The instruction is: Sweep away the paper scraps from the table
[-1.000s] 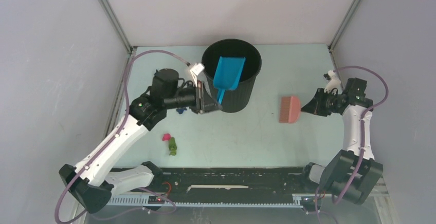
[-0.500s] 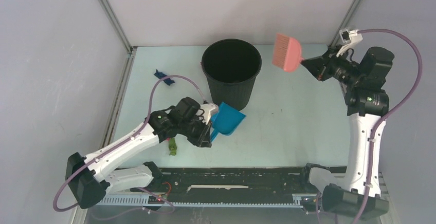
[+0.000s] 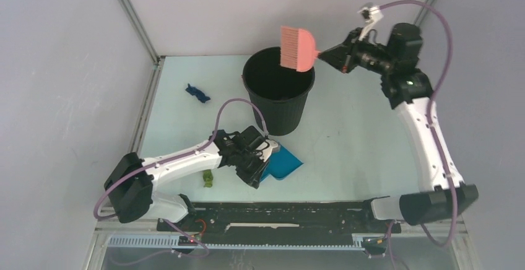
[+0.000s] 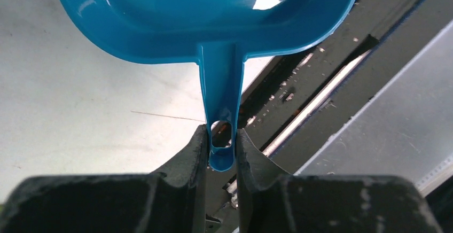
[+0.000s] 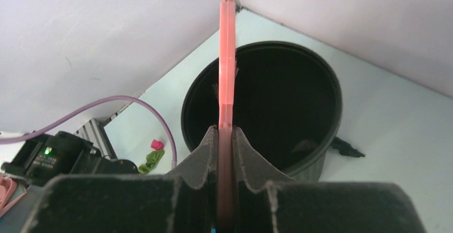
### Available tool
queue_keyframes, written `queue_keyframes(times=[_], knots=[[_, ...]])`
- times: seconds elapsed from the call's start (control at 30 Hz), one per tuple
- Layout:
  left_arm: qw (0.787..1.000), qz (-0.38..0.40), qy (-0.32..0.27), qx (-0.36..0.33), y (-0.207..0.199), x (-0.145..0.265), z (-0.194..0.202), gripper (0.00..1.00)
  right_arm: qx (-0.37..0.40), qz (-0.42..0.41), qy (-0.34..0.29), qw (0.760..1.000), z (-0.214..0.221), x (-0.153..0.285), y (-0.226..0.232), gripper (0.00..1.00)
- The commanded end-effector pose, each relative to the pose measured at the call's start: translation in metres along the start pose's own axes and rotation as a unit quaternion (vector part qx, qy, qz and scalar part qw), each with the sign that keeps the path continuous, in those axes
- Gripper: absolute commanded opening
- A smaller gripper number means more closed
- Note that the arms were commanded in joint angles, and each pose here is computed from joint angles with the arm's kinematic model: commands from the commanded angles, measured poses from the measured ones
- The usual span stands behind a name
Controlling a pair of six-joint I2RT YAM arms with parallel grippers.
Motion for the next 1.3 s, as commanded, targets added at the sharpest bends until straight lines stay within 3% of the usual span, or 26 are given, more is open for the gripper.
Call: queue_keyframes(times=[0.0,0.23,0.4,0.6,0.83,1.27], knots=[[0.999,-0.023,0.02,-0.019,0.013,-0.016,-0.001,0.0,0.05,0.042,0.03,0.997,0.017,-0.04,-0.012,0.0],[0.999,0.0,0.034,-0.019,0.008,-0.022,0.003,0.0,0.142,0.124,0.077,0.979,0.042,-0.087,-0.047,0.0],[0.999,0.005,0.034,-0.016,0.008,-0.021,0.002,0.0,0.161,0.186,0.106,0.964,0.053,-0.092,-0.071,0.0],[0.999,0.03,0.018,-0.008,0.003,-0.016,-0.003,0.01,0.168,0.233,0.182,0.94,0.071,-0.077,-0.089,0.0],[0.999,0.031,0.01,0.006,0.008,-0.014,-0.005,0.01,0.19,0.27,0.215,0.919,0.081,-0.061,-0.105,0.0],[0.999,0.029,0.015,0.013,0.01,-0.016,-0.004,0.01,0.159,0.334,0.191,0.909,0.045,-0.001,-0.133,0.0]])
Point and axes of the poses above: each gripper's point midway between its finger pads, its own x axis back along the fingers, its own y axis along the line the jaws close on, z = x × y, the point moved 1 cm from there along x, back along the fingers, and after that the axes turned 10 degrees about -x, right-handed, at the moved point
